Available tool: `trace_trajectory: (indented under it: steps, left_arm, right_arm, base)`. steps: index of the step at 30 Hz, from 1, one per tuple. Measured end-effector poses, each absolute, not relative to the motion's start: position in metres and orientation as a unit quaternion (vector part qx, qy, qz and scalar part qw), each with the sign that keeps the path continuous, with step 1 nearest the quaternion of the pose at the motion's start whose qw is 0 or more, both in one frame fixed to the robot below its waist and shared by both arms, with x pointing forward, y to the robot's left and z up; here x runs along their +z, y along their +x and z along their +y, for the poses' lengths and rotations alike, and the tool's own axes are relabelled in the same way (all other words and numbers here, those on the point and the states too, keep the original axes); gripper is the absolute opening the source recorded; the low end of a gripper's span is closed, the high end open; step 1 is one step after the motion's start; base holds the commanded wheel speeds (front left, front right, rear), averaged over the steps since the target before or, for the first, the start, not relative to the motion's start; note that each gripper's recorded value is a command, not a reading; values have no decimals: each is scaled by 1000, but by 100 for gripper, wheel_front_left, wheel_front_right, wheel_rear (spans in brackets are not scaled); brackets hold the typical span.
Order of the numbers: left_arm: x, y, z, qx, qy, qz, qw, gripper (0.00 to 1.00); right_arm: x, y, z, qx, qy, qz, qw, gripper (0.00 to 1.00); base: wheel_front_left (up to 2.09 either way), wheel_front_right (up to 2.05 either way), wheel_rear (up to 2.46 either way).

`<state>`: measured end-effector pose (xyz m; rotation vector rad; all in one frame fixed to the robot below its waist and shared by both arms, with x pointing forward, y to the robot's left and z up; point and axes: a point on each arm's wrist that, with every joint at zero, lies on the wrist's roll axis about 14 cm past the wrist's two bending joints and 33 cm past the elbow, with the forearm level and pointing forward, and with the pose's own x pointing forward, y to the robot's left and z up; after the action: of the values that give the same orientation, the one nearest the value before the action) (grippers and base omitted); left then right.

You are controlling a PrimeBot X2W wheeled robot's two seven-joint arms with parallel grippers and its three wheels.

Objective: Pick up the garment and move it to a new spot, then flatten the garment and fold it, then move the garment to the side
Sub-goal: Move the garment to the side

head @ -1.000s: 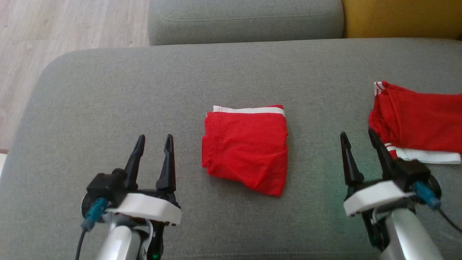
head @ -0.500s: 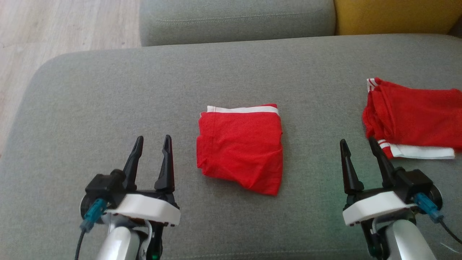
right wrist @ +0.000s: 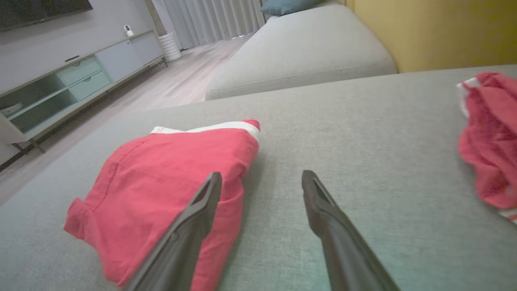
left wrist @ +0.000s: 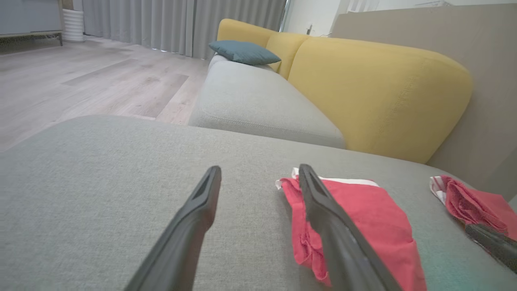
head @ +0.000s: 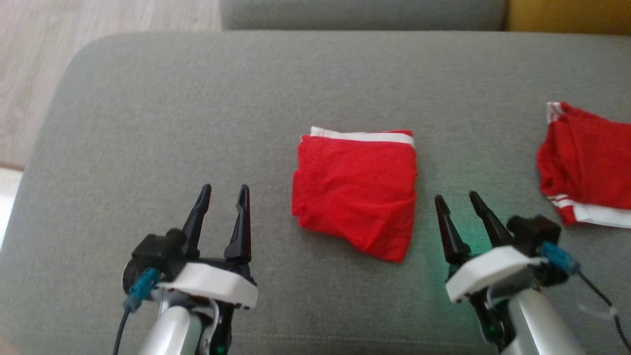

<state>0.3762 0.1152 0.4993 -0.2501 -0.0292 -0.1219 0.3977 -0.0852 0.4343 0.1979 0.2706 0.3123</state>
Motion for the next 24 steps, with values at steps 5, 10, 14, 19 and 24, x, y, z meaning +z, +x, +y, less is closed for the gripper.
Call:
trace_trajectory:
  steps: [5, 10, 14, 19, 24]
  left_arm:
    - [496, 384, 121, -52, -121, -10, 991, 100]
    - [489, 385, 132, -34, -121, -1, 992, 100]
    - [484, 384, 140, -20, -120, 6, 993, 100]
    - [480, 382, 149, -5, -119, 12, 993, 100]
    - [483, 385, 148, -5, -120, 8, 993, 100]
  right_arm:
    - [420, 420, -61, 174, 149, 171, 958, 100]
    - [396, 425, -44, 184, 176, 221, 941, 100]
    - [376, 428, -30, 198, 167, 260, 930, 100]
    - [372, 438, -19, 203, 180, 271, 924, 100]
    - [370, 440, -15, 224, 128, 277, 926, 0]
  base:
    - [0, 0, 0]
    - [0, 0, 0]
    - [0, 0, 0]
    - [0, 0, 0]
    - [0, 0, 0]
